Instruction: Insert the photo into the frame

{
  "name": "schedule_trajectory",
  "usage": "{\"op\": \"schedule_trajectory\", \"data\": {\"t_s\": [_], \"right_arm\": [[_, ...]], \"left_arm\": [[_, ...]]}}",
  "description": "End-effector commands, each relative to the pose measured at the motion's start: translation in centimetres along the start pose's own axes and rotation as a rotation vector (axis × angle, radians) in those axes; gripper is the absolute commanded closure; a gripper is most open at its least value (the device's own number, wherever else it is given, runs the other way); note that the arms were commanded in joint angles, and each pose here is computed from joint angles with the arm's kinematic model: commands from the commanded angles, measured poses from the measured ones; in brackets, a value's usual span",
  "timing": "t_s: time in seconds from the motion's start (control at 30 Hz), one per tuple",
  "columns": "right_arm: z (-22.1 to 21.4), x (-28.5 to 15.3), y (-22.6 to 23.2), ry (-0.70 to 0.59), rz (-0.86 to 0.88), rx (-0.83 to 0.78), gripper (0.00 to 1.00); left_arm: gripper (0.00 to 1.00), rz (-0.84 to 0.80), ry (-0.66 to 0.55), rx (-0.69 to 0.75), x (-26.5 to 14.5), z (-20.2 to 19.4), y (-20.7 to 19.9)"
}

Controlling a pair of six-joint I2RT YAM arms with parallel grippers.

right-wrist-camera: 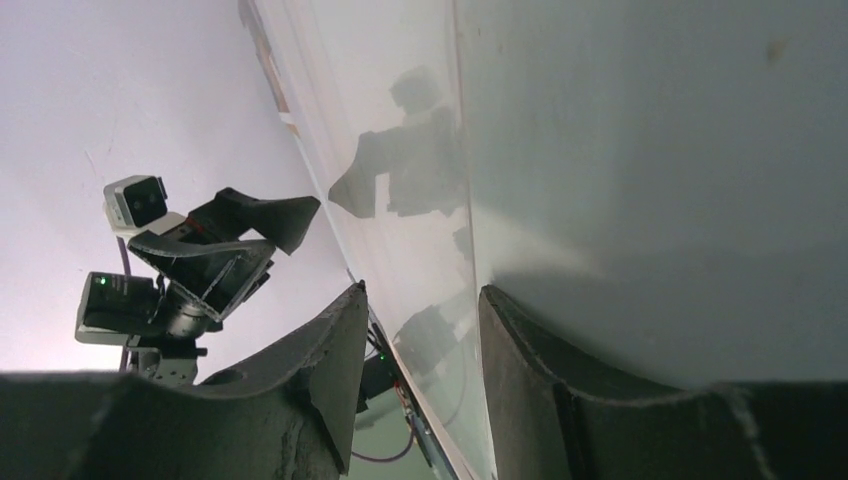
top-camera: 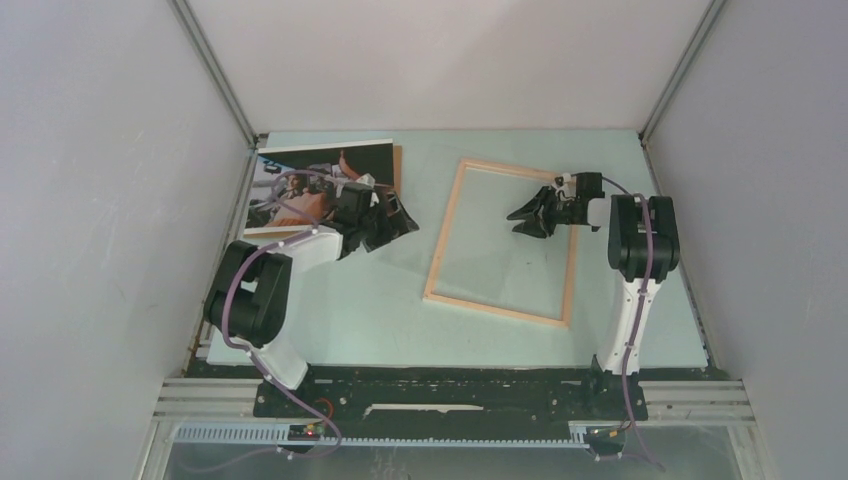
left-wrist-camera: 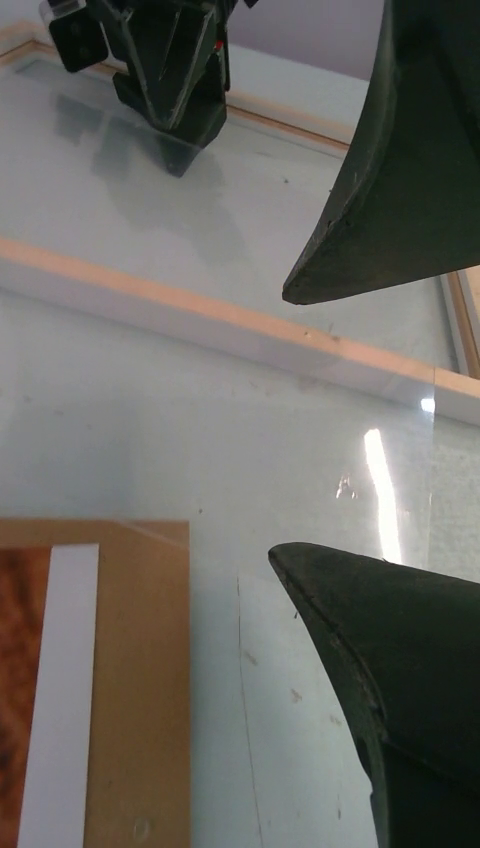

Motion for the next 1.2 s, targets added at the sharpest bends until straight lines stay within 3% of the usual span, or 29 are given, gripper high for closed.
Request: {"op": "schedule_trajectory", "data": {"t_s": [0.0, 0.6, 0.67, 0.9, 1.17], "right_arm": [[-0.2, -0.1, 1.8, -0.118, 0.056, -0.02, 0.48], [-4.1, 1.2, 3.4, -0.232, 0.146, -0.051, 0.57], [-4.2, 1.5, 3.4, -0.261, 0.153, -0.068, 0.63], [-4.0, 0.6, 3.2, -0.335, 0.118, -0.128, 1.0], [-4.5, -4.3, 2.0, -0.185, 0.007, -0.22, 1.0]], "left_arm": [[0.04, -0.088, 0.003, -0.038, 0.1, -1.2, -1.1], [0.06, -0.205, 0.05, -0.05, -1.0, -4.0, -3.7], [0.06, -0.219, 0.056, -0.05, -1.1, -4.3, -4.2], [0.03, -0.224, 0.022, -0.022, -3.8, -4.2, -4.5], [0.0, -0.201, -0.027, 0.019, -8.1, -4.6, -3.7]]}}
Point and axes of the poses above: each gripper's point midway between its finger pads, its own x axis out along the fingers, its own y axis along the line the jaws close on, z = x × y, the point moved 7 cm from there along -x, back along the fingers, and after that the axes turned 9 degrees about x, right-handed, at the moved point
